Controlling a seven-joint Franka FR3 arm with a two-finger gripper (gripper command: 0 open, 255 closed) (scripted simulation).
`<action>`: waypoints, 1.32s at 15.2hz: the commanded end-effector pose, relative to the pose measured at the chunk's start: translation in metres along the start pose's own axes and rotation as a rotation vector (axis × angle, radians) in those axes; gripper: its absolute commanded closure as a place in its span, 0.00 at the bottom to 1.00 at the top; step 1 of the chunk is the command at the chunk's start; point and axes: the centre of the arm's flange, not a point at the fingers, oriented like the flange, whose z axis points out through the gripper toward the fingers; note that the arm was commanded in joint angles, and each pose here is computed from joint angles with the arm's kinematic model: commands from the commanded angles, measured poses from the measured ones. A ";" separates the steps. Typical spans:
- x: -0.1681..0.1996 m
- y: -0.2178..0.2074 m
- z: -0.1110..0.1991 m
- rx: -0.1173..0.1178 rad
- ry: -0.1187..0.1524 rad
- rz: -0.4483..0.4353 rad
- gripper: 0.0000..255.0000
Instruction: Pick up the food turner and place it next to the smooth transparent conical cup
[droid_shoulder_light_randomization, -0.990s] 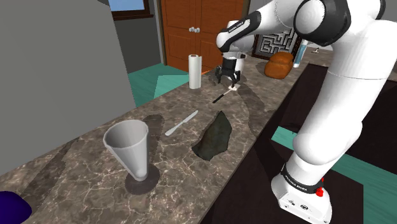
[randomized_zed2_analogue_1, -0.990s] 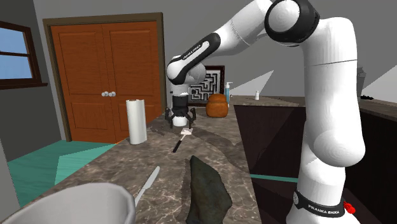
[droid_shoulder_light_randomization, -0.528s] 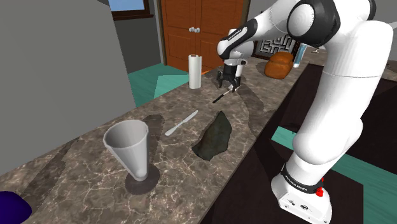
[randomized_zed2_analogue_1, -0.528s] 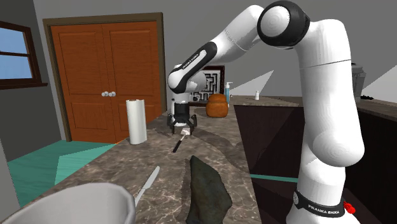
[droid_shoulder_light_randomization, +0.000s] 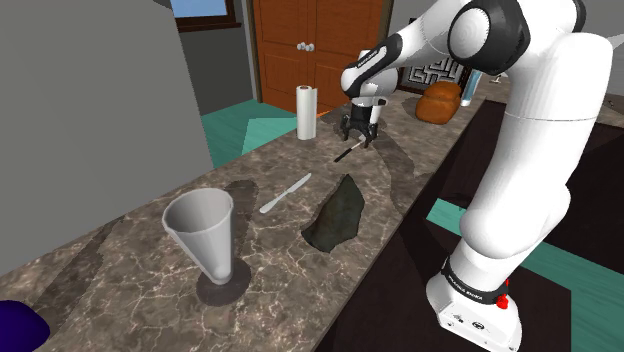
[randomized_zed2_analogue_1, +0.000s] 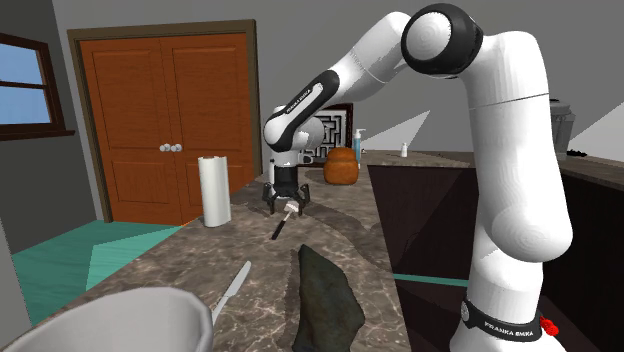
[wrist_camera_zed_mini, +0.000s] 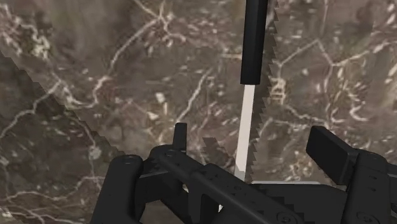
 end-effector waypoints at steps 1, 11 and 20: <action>0.000 0.000 0.000 0.000 0.000 0.000 0.00; 0.000 0.000 0.000 0.000 0.000 0.000 1.00; -0.003 0.000 -0.047 0.000 0.000 0.000 1.00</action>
